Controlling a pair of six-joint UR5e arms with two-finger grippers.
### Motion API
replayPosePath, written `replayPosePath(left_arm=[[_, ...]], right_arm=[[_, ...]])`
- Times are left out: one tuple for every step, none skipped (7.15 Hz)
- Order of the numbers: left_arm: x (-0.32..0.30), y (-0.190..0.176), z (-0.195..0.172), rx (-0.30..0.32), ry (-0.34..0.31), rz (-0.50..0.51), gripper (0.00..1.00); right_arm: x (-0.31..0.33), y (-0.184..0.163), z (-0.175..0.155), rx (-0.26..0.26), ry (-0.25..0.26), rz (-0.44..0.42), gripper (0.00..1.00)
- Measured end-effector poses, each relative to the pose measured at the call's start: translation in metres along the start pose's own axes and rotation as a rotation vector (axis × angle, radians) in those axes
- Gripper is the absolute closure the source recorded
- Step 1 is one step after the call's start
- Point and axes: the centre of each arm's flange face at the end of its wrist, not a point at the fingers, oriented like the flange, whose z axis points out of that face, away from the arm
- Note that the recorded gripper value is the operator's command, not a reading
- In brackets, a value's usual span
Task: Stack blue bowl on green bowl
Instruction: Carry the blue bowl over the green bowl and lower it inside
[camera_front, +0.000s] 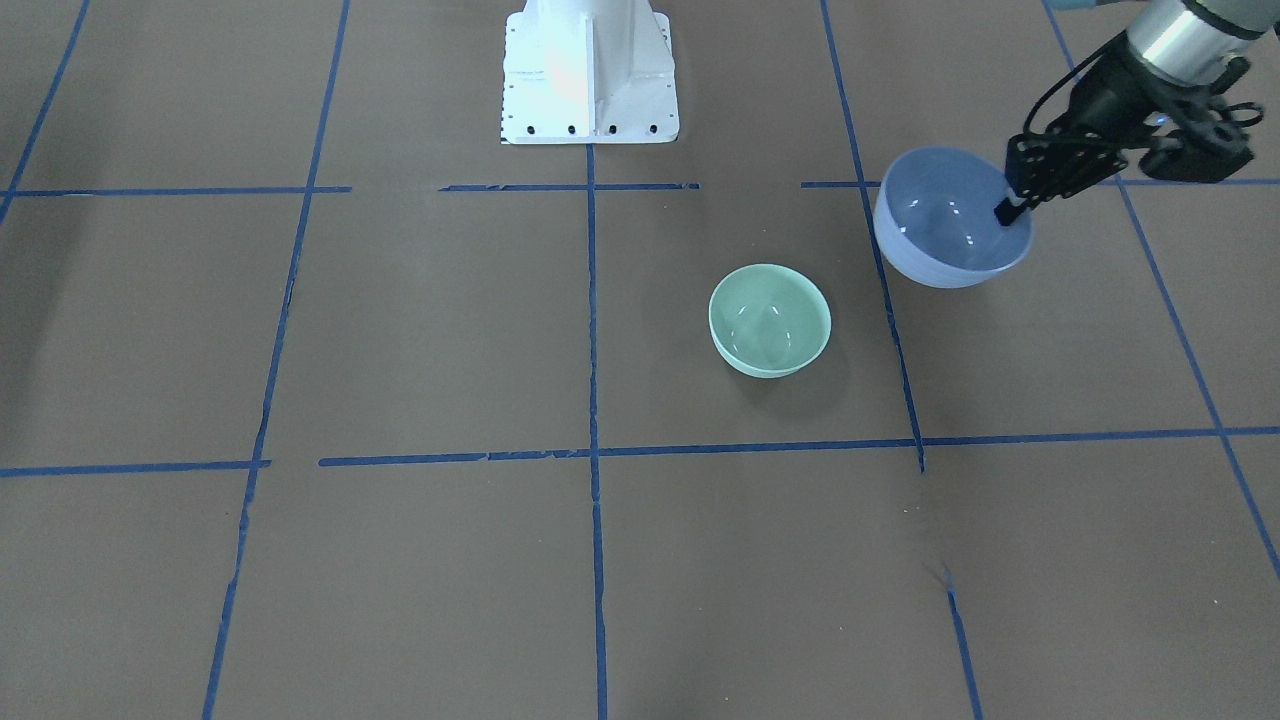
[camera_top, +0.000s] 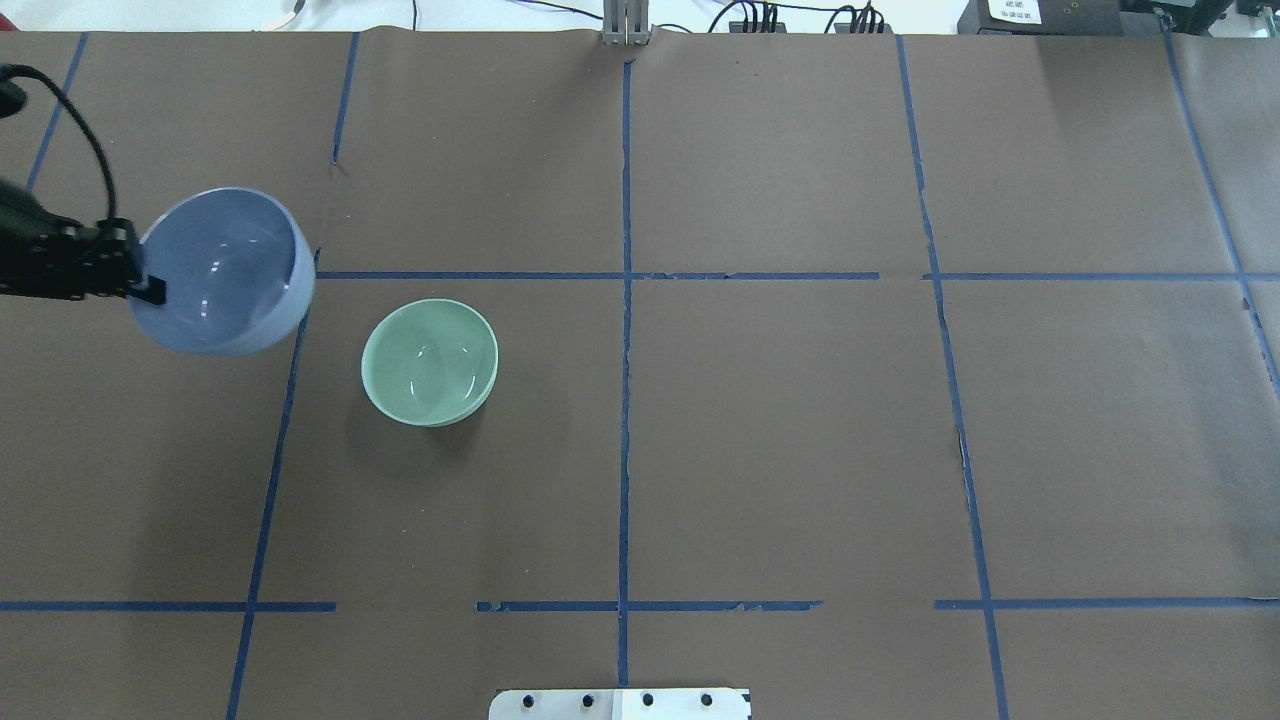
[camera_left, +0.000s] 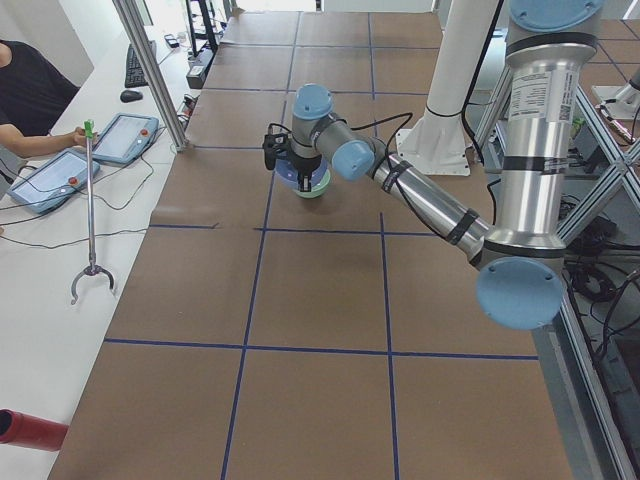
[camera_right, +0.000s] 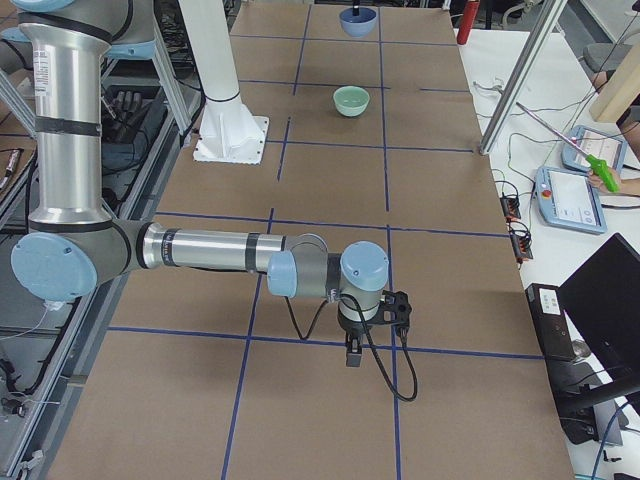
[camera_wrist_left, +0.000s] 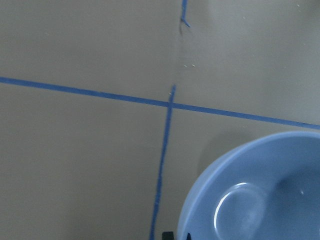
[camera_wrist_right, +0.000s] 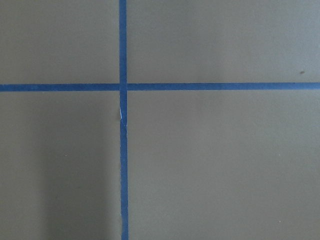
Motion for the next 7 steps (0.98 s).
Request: replayPosePath(left_arm=[[0.033,0.005,0.028,-0.018,0.004,-0.021,1.00],[0.060,0.008,0.061,-0.020,-0.010,-0.040,1.00],[0.073,0.011,0.090,-0.011,-0.026,-0.045,1.00],[0.075,0.011,0.109,0.003,-0.027,-0.047,1.00],[0.075,0.011,0.124,0.008,-0.022,-0.052,1.00],[0.075,0.012,0.132,0.008,-0.022,-0.054,1.00],[0.074,0.012,0.137,0.007,-0.024,-0.054,1.00]], right_arm=[[0.000,0.000,0.000,0.000,0.000,0.001,0.00],[0.000,0.000,0.000,0.000,0.000,0.000,0.00],[0.000,0.000,0.000,0.000,0.000,0.000,0.00],[0.000,0.000,0.000,0.000,0.000,0.000,0.00],[0.000,0.000,0.000,0.000,0.000,0.000,0.00],[0.000,0.000,0.000,0.000,0.000,0.000,0.00],[0.000,0.000,0.000,0.000,0.000,0.000,0.00]])
